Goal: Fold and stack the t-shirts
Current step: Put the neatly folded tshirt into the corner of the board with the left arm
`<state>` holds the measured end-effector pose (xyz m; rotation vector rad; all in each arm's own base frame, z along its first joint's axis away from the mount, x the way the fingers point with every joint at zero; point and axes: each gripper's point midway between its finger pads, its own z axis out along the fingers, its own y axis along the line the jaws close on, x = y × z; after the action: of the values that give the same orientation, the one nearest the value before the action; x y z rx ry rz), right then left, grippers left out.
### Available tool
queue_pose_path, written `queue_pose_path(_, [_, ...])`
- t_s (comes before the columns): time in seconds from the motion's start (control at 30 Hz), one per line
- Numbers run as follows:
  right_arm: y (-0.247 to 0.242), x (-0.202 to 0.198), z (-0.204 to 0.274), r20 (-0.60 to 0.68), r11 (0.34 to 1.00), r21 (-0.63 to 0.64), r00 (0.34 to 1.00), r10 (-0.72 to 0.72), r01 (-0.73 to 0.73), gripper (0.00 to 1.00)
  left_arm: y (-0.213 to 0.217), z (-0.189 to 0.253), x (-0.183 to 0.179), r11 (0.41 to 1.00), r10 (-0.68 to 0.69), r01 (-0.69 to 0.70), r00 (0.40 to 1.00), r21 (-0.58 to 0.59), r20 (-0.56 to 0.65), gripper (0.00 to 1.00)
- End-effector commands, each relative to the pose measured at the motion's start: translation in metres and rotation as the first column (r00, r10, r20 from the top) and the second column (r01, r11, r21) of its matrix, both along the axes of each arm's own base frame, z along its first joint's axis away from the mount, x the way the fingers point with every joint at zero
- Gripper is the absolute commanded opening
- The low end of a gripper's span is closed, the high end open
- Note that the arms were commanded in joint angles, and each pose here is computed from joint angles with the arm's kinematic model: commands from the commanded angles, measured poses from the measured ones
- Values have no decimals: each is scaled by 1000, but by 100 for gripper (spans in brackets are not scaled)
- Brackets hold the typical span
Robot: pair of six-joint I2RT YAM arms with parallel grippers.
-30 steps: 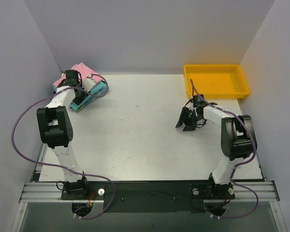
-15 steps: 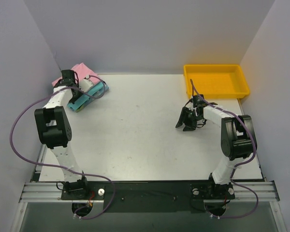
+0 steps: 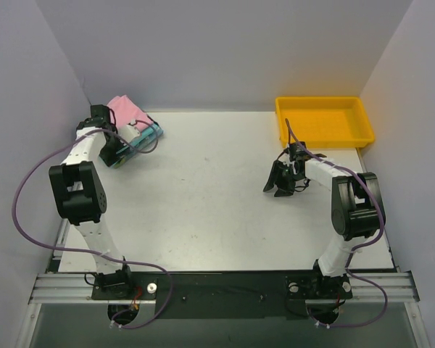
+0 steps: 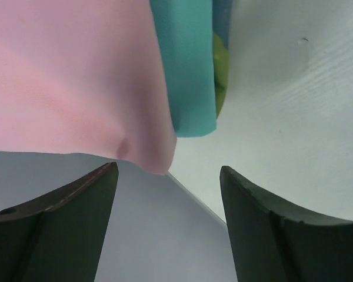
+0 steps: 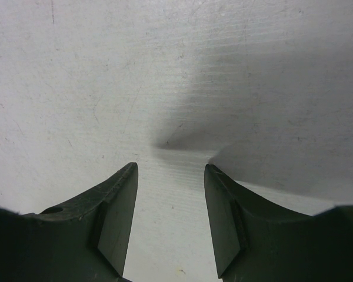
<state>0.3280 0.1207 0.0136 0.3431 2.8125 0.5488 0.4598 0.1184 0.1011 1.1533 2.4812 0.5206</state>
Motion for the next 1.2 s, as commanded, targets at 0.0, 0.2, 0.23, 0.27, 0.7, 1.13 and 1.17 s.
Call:
queue_pose_path(0.0, [-2,-7,-3,-28,1000,-16,1000,11,-12,45,-14,22,-18,993,-97,88,989,-83,-115,84])
queue_pose_path(0.2, [-2,-8,-7,-41,1000,-17,999,8,-9,45,-62,97,23,933,-111,144,987,-329,119,77])
queue_pose_path(0.23, [-1,-7,-6,-41,1000,-14,999,8,-9,45,-68,95,37,920,-84,132,986,-370,145,69])
queue_pose_path(0.27, [-1,-7,-6,-42,1000,-12,999,9,-9,45,-70,111,48,911,-15,91,982,-403,188,42])
queue_pose_path(0.7, [-4,-9,-9,-51,1000,-27,999,4,-5,45,-117,37,123,950,42,23,979,-310,200,0])
queue_pose_path(1.13, [-7,-8,-9,-70,999,-49,998,6,-9,45,-100,89,150,913,143,21,919,-408,368,0])
queue_pose_path(1.17, [-7,-7,-10,-73,999,-48,997,5,-8,45,-90,95,154,908,169,12,905,-419,391,0])
